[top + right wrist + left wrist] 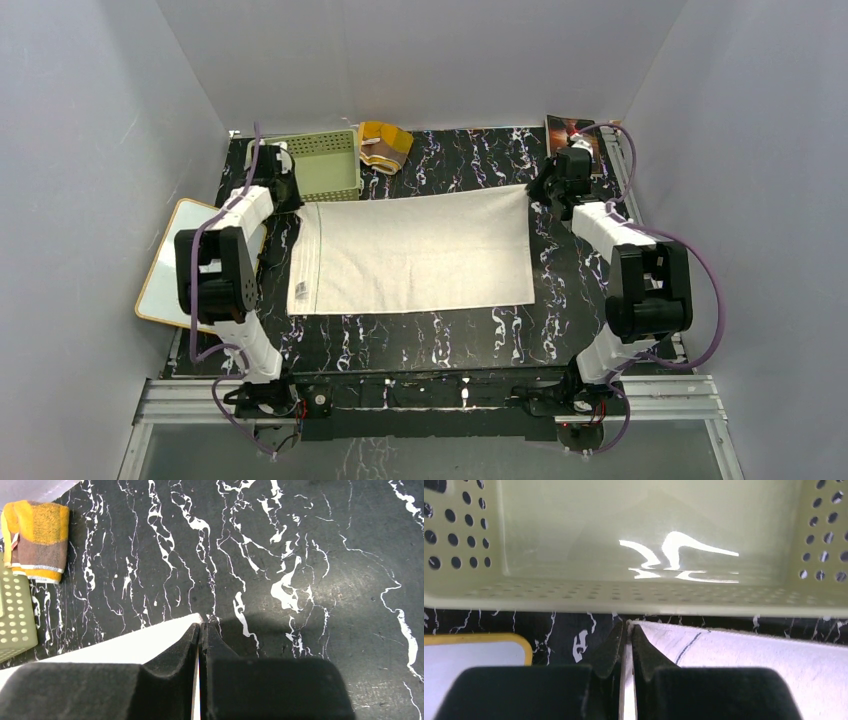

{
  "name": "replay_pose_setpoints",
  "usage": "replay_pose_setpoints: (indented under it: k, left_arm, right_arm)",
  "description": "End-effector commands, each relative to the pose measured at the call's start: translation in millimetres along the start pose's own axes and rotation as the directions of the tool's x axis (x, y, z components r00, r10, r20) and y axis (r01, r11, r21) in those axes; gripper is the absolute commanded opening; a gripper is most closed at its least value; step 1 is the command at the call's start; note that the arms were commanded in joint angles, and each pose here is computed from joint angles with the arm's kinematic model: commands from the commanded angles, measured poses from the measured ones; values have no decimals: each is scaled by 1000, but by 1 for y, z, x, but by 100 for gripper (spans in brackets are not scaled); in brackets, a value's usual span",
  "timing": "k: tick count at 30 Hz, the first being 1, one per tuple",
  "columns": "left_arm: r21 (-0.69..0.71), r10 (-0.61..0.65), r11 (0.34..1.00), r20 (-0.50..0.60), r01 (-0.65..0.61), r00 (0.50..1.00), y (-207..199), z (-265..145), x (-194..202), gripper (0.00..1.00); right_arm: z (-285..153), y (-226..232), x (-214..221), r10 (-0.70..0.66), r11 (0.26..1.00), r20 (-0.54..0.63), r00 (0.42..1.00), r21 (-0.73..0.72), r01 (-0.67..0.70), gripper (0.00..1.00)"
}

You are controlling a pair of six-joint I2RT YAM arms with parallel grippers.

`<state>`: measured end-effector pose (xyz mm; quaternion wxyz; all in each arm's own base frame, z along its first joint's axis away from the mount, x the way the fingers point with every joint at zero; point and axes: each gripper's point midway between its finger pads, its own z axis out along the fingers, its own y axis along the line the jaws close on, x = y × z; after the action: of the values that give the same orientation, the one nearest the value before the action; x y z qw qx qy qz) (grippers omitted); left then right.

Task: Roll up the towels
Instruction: Fold the towel at the center of the board.

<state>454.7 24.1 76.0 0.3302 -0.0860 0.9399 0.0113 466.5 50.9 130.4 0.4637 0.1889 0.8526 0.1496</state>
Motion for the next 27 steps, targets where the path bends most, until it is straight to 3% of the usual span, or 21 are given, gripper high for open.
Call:
replay_pose_setpoints:
  k: [1,6,16,27]
  left_arm:
    - [41,19,999,163,-26,986,1,-35,-20,0]
    - [94,-18,996,230,-4,973,-4,-55,1,0]
    - [137,-90,989,209,62,974,-4,-96,57,0]
    - [158,-278,950,45,268,959,-10,-100,125,0]
  right_arm:
    - [-11,3,-36,18,1000,120,993,1,-19,0]
    - [-28,-2,-19,38,999,88,995,3,-39,0]
    - [-77,-30,30,61,994,-15,998,96,-59,0]
    - [-108,-53,91,173,973,-152,973,178,-145,0]
